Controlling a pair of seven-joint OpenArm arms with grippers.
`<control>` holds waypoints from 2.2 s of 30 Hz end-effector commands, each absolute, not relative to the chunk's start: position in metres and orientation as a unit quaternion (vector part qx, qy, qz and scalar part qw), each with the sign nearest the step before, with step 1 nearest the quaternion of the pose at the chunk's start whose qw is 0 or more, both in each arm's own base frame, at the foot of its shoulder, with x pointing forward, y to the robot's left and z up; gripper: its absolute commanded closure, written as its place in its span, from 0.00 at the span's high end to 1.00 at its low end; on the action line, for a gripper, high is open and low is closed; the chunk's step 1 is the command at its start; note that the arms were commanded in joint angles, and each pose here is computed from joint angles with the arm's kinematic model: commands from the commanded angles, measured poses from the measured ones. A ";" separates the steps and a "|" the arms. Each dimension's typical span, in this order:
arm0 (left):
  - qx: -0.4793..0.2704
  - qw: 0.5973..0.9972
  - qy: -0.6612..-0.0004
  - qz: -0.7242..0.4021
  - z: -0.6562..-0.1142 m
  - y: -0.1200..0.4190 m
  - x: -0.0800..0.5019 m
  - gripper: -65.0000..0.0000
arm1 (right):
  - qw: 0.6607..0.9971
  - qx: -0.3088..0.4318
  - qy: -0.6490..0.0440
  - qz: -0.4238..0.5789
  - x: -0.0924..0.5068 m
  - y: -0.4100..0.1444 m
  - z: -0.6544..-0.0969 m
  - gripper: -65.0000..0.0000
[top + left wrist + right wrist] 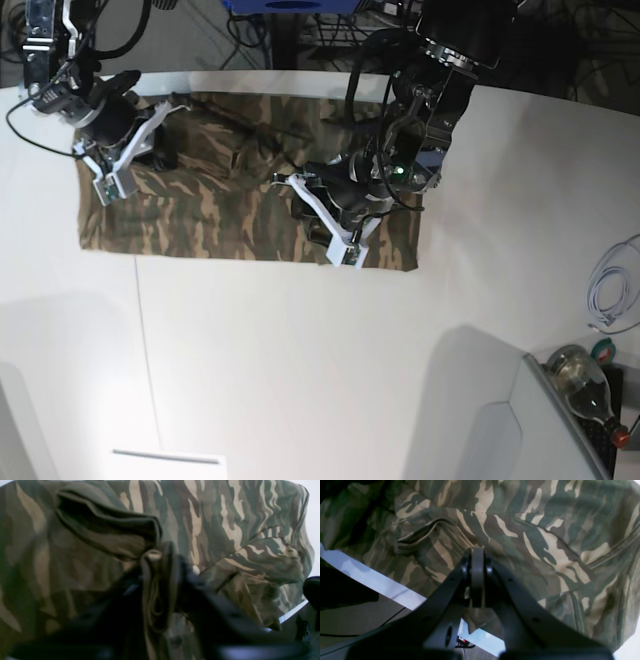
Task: Layout the t-shirt on the table in an organized manner, then fold the t-shirt properly
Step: 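Fold the strip end with the left gripper toward the right gripper, then release the shirt and reposition both grippers at its edges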
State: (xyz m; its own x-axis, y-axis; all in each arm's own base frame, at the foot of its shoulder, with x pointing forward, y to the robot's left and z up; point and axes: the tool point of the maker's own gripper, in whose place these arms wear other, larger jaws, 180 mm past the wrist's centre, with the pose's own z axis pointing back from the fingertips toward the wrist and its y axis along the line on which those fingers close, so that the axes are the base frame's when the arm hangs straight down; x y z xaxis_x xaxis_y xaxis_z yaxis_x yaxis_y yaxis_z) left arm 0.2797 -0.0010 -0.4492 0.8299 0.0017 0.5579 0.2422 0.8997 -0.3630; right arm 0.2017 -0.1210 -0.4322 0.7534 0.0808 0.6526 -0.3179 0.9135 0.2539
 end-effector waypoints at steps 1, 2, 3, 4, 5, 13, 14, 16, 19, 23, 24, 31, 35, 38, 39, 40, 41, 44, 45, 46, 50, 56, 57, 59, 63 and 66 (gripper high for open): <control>-0.225 0.924 -0.302 -0.066 -0.438 -0.007 0.289 0.31 | 0.911 0.183 -0.354 0.109 0.209 -0.121 -0.423 0.02; -0.226 0.923 -0.303 -0.066 -0.437 -0.007 0.289 0.36 | 0.911 0.183 -0.354 0.109 0.209 -0.121 -0.423 0.02; -0.227 0.923 -0.303 -0.066 -0.437 -0.007 0.289 0.41 | 0.911 0.183 -0.354 0.109 0.209 -0.121 -0.423 0.02; -0.227 0.923 -0.303 -0.066 -0.437 -0.007 0.289 0.46 | 0.911 0.183 -0.354 0.109 0.209 -0.121 -0.423 0.02; -0.227 0.923 -0.304 -0.066 -0.436 -0.007 0.289 0.50 | 0.911 0.183 -0.354 0.109 0.209 -0.121 -0.423 0.02; -0.244 0.917 -0.298 -0.107 -0.433 -0.034 0.280 0.57 | 0.911 0.183 -0.354 0.108 0.209 -0.120 -0.422 0.02; -0.247 0.915 -0.296 -0.120 -0.432 -0.042 0.279 0.57 | 0.911 0.183 -0.354 0.108 0.209 -0.120 -0.422 0.02; -0.262 0.908 -0.297 -0.139 -0.426 -0.063 0.276 0.56 | 0.910 0.184 -0.355 0.108 0.209 -0.120 -0.422 0.02; -0.277 0.901 -0.301 -0.147 -0.417 -0.080 0.275 0.56 | 0.910 0.184 -0.355 0.107 0.209 -0.119 -0.422 0.02; -0.289 0.891 -0.318 -0.146 -0.401 -0.086 0.278 0.55 | 0.911 0.184 -0.353 0.107 0.208 -0.119 -0.423 0.02; -0.291 0.888 -0.324 -0.146 -0.396 -0.087 0.279 0.55 | 0.912 0.182 -0.353 0.106 0.208 -0.121 -0.423 0.02; -0.243 0.899 -0.323 -0.170 -0.407 -0.029 0.256 0.52 | 0.915 0.114 -0.388 -0.002 0.212 -0.194 -0.413 0.02; -0.221 0.910 -0.303 -0.177 -0.424 -0.008 0.239 0.23 | 0.911 0.096 -0.400 -0.036 0.214 -0.214 -0.410 0.02; -0.217 0.914 -0.293 -0.178 -0.430 -0.003 0.232 0.04 | 0.911 0.097 -0.400 -0.035 0.214 -0.213 -0.410 0.02; -0.215 0.915 -0.291 -0.178 -0.432 -0.002 0.231 0.00 | 0.911 0.098 -0.400 -0.035 0.215 -0.212 -0.410 0.02; -0.213 0.918 -0.284 -0.176 -0.437 0.000 0.228 0.00 | 0.911 0.100 -0.400 -0.033 0.215 -0.210 -0.410 0.02; -0.210 0.921 -0.276 -0.175 -0.442 0.002 0.225 0.00 | 0.911 0.105 -0.399 -0.028 0.216 -0.206 -0.410 0.02; -0.200 0.931 -0.254 -0.170 -0.459 0.010 0.216 0.00 | 0.911 0.106 -0.398 -0.028 0.216 -0.205 -0.411 0.02; -0.197 0.933 -0.248 -0.169 -0.463 0.012 0.214 0.00 | 0.911 0.106 -0.398 -0.029 0.217 -0.205 -0.411 0.02; -0.195 0.935 -0.243 -0.168 -0.467 0.014 0.212 0.00 | 0.911 0.106 -0.398 -0.032 0.218 -0.206 -0.413 0.02; -0.192 0.938 -0.234 -0.168 -0.471 0.019 0.205 0.00 | 0.913 0.106 -0.388 -0.067 0.221 -0.221 -0.428 0.03; -0.184 0.937 -0.251 -0.160 -0.458 0.037 0.205 0.00 | 0.884 0.135 -0.416 -0.168 0.223 -0.252 -0.428 0.46; -0.181 0.936 -0.262 -0.149 -0.451 0.045 0.207 0.00 | 0.877 0.140 -0.423 -0.181 0.223 -0.256 -0.424 0.58; -0.162 0.938 -0.285 -0.115 -0.440 0.074 0.215 0.00 | 0.877 0.145 -0.422 -0.179 0.220 -0.266 -0.419 0.79; -0.093 0.943 -0.318 -0.031 -0.429 0.153 0.233 0.00 | 0.882 0.187 -0.405 -0.151 0.224 -0.272 -0.425 0.88; -0.050 0.946 -0.319 0.016 -0.433 0.202 0.238 0.00 | 0.891 0.201 -0.366 -0.179 0.225 -0.287 -0.450 0.88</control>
State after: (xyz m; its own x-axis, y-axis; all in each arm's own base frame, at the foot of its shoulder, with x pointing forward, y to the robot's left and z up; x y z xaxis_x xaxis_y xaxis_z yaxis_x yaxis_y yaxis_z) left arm 0.2337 0.2034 -0.4393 0.8097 0.0686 0.5829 -0.0108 0.9947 -0.1020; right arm 0.2186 -0.2763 -0.4633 0.6941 -0.4773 0.5388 0.1899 0.8434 0.5025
